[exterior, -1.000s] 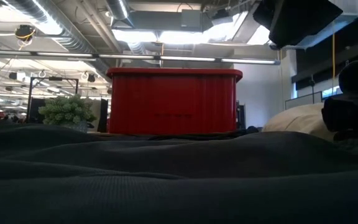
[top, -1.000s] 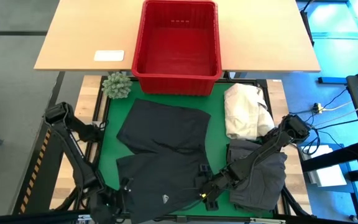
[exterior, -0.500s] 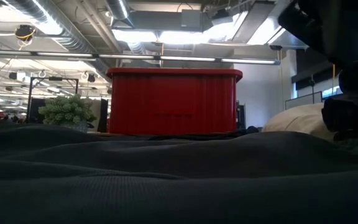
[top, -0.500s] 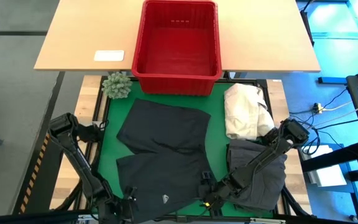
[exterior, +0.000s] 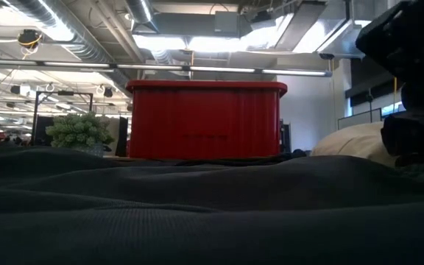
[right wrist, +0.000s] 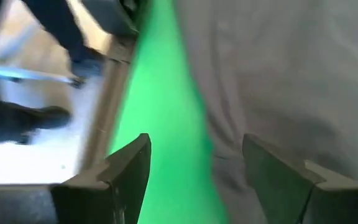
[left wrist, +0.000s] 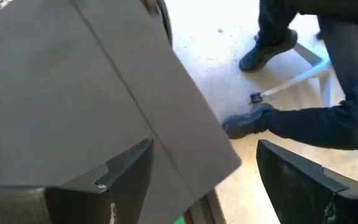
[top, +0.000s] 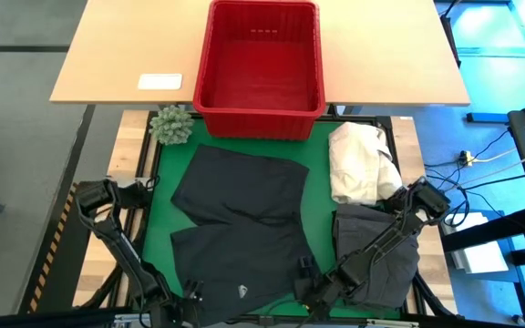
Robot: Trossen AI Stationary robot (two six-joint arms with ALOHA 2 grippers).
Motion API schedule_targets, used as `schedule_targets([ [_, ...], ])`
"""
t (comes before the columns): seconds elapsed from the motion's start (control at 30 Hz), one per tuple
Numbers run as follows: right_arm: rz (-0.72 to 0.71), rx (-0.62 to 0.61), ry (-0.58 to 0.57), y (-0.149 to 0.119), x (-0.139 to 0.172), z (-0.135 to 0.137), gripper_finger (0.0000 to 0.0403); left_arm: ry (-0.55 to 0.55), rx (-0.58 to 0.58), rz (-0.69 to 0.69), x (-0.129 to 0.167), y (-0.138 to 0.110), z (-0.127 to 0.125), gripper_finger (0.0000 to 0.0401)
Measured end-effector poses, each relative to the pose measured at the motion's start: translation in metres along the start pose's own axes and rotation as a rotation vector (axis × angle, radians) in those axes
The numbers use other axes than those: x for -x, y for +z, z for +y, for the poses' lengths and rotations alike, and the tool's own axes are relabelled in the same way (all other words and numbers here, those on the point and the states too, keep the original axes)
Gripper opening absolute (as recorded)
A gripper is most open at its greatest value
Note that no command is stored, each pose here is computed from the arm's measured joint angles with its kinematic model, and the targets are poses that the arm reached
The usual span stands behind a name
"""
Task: Fold laundry
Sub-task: Fold the gray short
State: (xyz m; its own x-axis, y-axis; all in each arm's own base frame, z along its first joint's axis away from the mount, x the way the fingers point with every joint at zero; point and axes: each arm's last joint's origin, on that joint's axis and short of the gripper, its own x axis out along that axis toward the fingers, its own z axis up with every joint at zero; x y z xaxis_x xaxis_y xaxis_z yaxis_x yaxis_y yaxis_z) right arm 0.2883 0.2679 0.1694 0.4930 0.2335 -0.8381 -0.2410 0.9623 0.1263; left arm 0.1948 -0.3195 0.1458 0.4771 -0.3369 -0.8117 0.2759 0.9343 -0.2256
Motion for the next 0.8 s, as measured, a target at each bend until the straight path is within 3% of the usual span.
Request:
schedule_targets([
  [0.2, 0.065, 0.03, -0.126, -0.009, 0.001, -0.008, 0.0252, 0.039, 0.001, -0.002, -0.006, -0.003, 0.003, 0.0276],
  [0.57, 0.156, 0.054, -0.202, -0.018, 0.003, -0.015, 0.0252, 0.069, 0.023, -0.019, -0.008, -0.002, 0.005, 0.0278],
  [0.8, 0.177, 0.04, -0.286, -0.027, 0.001, -0.021, 0.0252, 0.095, -0.002, 0.022, -0.023, -0.009, 0.008, 0.0278],
])
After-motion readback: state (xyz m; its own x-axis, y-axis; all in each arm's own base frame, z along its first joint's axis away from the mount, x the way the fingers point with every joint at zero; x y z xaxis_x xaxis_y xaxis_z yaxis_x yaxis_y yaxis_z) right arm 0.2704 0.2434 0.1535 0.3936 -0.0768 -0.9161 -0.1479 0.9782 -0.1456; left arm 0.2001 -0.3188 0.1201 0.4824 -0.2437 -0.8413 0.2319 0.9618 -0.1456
